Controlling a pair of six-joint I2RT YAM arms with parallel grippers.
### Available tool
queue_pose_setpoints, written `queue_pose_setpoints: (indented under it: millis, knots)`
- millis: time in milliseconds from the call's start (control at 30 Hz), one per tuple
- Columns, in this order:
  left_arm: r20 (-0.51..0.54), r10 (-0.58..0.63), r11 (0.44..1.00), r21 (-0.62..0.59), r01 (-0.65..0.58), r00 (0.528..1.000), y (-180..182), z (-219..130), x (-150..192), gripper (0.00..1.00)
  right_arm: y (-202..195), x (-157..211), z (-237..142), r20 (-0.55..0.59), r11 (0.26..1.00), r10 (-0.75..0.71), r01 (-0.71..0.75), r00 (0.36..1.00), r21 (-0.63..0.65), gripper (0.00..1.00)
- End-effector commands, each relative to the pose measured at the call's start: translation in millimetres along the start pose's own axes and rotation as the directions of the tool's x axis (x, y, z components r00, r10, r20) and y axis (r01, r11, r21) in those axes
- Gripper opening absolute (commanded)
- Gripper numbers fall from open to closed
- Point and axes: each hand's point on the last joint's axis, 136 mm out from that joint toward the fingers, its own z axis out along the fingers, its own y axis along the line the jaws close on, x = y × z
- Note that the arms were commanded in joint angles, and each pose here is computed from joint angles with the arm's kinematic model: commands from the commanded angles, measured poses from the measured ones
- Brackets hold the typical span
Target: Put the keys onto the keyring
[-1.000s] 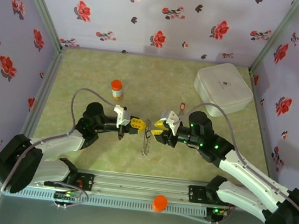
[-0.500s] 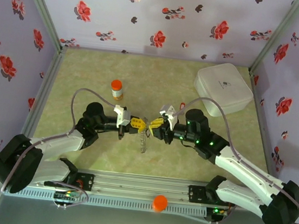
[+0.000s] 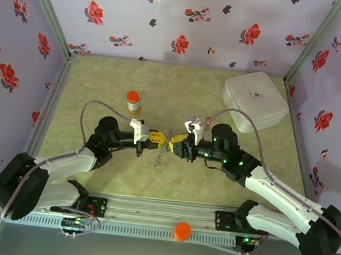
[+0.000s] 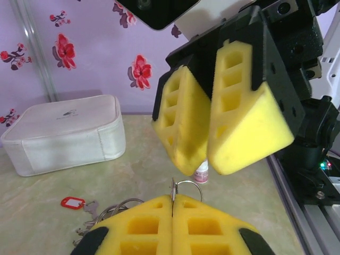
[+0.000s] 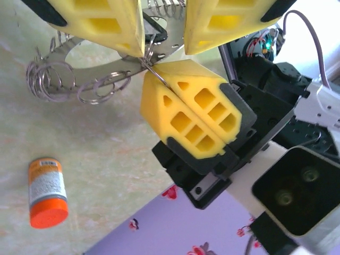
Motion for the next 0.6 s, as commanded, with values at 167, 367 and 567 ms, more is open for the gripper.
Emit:
queue_pose_setpoints:
  millis: [167,367,567]
  knots:
    - [0.039,0.077,0.996,-0.045,-0.075,0.996,4,-2,-15,0.00,-2,-10,7,0.009,0.978,0.209,-0.209,0.978,0.026,0.24]
    - [0.036,0.072,0.997,-0.043,-0.071,0.997,4,-2,-14,0.00,2,-13,12,-0.004,0.971,0.240,-0.240,0.971,0.021,0.20]
    - [0.037,0.075,0.996,-0.045,-0.074,0.996,4,-2,-15,0.00,1,-13,10,0.001,0.972,0.232,-0.232,0.973,0.034,0.15]
